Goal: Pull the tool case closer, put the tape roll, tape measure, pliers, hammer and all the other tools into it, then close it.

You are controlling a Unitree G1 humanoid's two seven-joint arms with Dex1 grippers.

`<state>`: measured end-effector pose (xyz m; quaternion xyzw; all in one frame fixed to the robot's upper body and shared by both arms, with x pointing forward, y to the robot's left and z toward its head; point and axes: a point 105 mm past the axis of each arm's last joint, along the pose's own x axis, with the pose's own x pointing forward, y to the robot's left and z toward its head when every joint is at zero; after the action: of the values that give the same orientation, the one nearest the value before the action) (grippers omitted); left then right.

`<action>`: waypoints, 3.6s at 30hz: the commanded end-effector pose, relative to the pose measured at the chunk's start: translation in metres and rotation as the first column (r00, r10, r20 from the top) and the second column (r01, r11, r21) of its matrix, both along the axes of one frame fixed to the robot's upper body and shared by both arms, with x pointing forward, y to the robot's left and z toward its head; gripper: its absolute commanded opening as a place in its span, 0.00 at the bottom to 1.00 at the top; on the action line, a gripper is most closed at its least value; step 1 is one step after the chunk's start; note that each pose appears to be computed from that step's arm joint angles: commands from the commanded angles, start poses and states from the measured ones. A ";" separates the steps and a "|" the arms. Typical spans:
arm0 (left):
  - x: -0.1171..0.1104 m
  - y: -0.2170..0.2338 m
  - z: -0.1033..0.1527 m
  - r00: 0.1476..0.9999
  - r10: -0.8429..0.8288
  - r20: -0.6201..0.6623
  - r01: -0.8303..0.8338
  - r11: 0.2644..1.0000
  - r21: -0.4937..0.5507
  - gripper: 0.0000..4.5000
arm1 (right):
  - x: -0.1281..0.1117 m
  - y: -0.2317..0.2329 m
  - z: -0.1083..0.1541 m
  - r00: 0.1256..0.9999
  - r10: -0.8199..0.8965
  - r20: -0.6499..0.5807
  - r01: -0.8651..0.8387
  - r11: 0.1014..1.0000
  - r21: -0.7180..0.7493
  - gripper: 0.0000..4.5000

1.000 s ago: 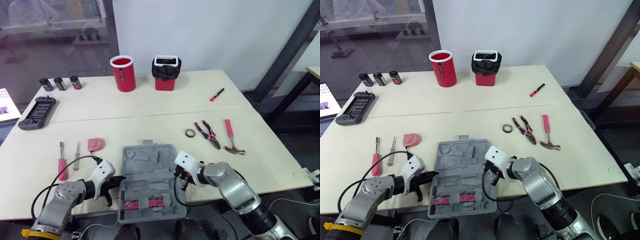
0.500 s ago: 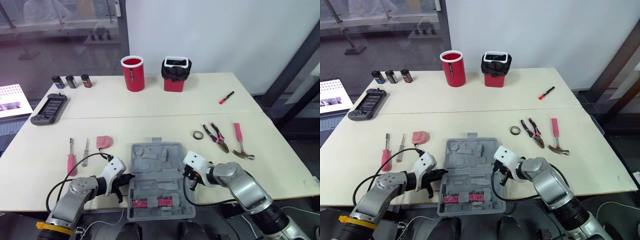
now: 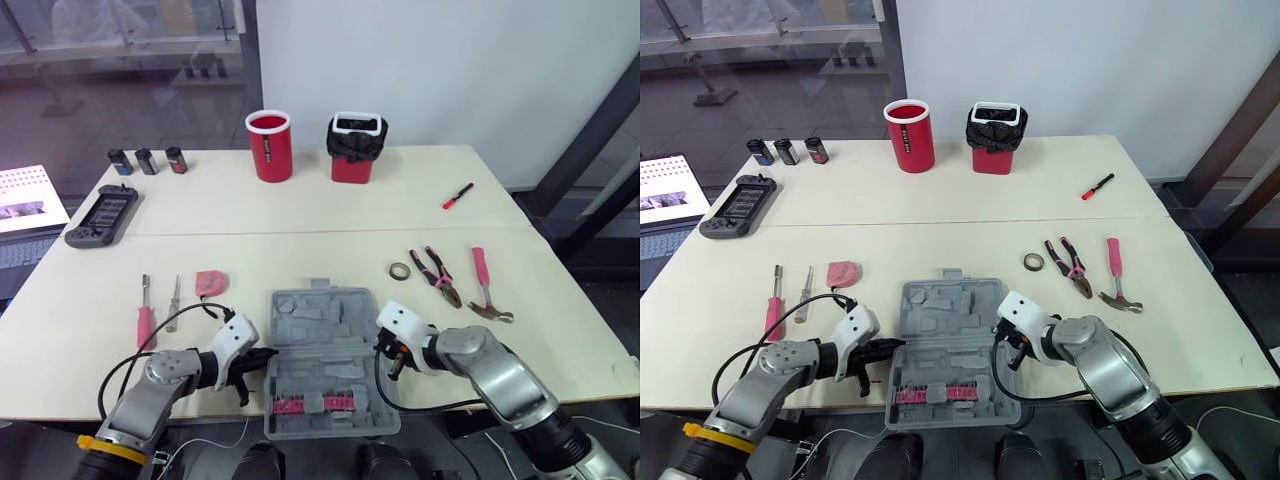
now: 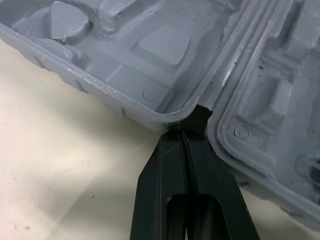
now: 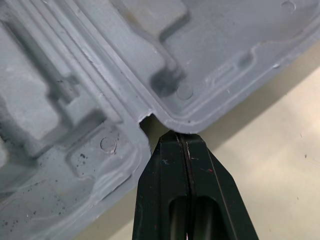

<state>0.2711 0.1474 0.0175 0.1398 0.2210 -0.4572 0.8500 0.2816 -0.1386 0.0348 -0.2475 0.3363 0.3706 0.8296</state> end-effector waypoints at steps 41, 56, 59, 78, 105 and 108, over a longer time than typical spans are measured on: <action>-0.061 0.313 0.055 0.598 0.771 0.220 -0.797 0.601 0.060 0.99 | -0.086 -0.255 0.109 0.745 -0.558 0.366 0.500 0.830 0.247 1.00; -0.002 0.101 0.070 0.928 0.323 0.185 -0.277 0.932 -0.236 0.99 | 0.023 -0.068 0.124 0.890 -0.291 0.351 0.177 0.930 0.321 1.00; -0.005 0.075 0.078 0.944 0.249 0.219 -0.190 0.947 -0.259 0.99 | 0.039 -0.045 0.114 0.909 -0.266 0.322 0.172 0.941 0.293 1.00; -0.013 0.029 0.124 0.924 0.076 0.375 0.036 0.958 -0.283 0.99 | 0.128 -0.011 0.071 0.916 -0.319 0.244 0.259 0.934 0.248 1.00; -0.012 0.019 0.126 0.929 0.059 0.365 0.050 0.958 -0.281 1.00 | 0.150 -0.010 0.047 0.918 -0.305 0.253 0.254 0.943 0.215 0.82; -0.011 0.020 0.126 0.929 0.065 0.363 0.042 0.959 -0.280 1.00 | 0.152 -0.008 0.048 0.918 -0.301 0.259 0.246 0.943 0.224 0.49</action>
<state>0.2599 0.1697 0.1359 0.0868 0.0069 -0.4434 0.8921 0.4261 -0.1524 0.0656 -0.1746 0.2358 0.2359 0.9264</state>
